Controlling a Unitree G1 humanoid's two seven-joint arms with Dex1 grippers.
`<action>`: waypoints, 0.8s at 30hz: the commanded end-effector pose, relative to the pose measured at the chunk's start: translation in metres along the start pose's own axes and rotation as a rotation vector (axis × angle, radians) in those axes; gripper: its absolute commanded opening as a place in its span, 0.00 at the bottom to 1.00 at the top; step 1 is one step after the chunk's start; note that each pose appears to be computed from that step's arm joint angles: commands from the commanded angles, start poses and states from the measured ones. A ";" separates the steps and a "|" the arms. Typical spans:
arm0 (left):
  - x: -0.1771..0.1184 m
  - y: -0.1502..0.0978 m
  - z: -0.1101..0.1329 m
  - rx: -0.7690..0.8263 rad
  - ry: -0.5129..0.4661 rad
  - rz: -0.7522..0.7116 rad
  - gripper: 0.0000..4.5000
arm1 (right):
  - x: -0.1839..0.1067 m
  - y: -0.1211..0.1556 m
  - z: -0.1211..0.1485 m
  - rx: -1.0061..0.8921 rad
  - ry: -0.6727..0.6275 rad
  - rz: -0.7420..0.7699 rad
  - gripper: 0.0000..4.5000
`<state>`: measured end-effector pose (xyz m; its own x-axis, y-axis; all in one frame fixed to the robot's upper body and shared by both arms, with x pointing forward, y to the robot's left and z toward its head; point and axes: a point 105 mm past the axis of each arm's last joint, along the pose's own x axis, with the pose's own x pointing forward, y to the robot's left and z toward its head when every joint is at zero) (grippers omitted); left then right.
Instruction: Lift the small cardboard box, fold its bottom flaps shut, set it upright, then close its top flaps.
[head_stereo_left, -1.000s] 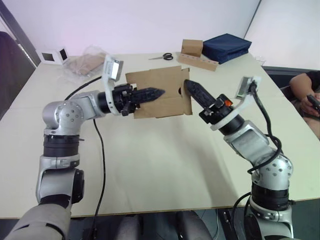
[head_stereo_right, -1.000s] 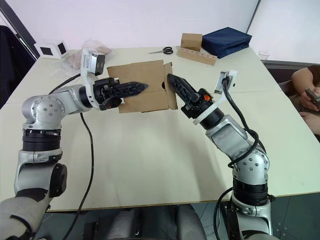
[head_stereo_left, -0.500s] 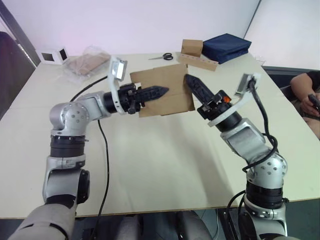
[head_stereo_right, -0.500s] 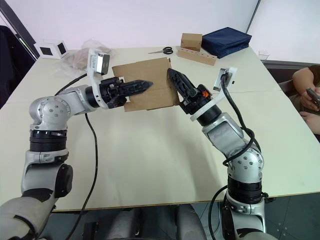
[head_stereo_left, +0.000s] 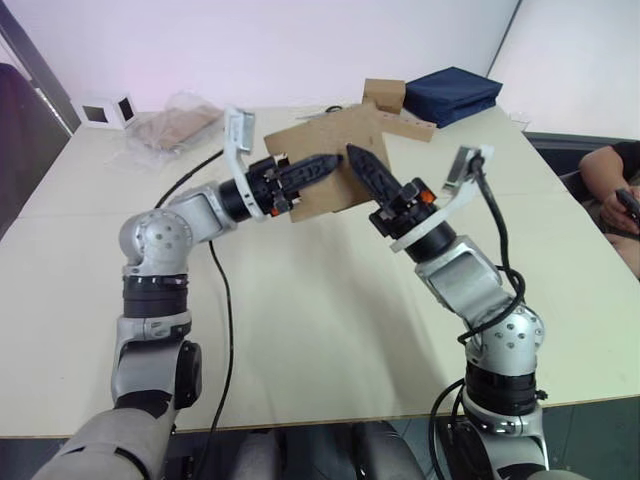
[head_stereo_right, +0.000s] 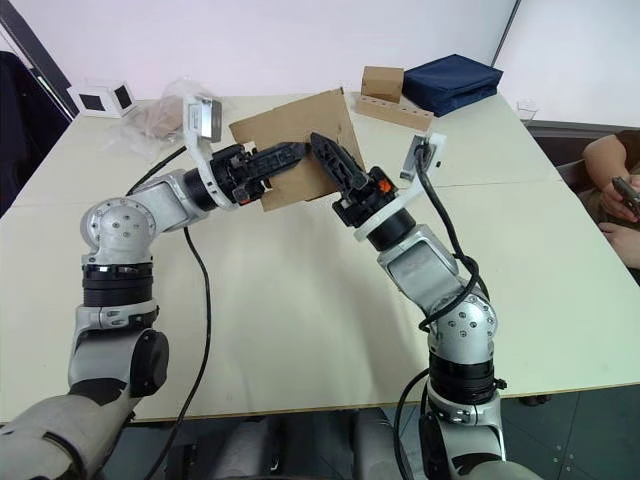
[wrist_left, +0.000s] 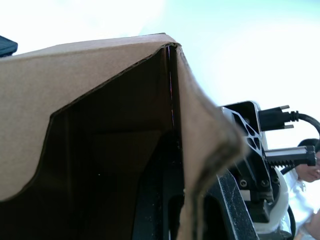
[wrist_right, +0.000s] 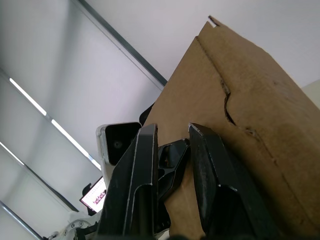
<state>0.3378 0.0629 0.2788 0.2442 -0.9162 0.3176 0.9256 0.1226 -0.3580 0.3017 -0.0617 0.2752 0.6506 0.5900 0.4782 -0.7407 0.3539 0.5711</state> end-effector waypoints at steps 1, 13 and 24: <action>-0.003 -0.014 0.009 0.043 -0.019 -0.047 0.00 | -0.003 0.018 0.015 -0.033 -0.036 0.063 0.21; -0.018 -0.024 0.013 0.032 0.027 -0.101 0.00 | -0.027 0.006 0.063 -0.313 0.027 -0.002 0.21; -0.017 -0.033 0.011 0.017 0.039 -0.147 0.00 | -0.018 -0.018 0.044 -0.342 0.067 -0.074 0.21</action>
<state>0.3150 0.0781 0.2837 0.1313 -0.9424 0.3076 0.9377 0.0175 -0.3469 0.3177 -0.1185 0.2702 0.7354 0.5844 0.3429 -0.6775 0.6252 0.3874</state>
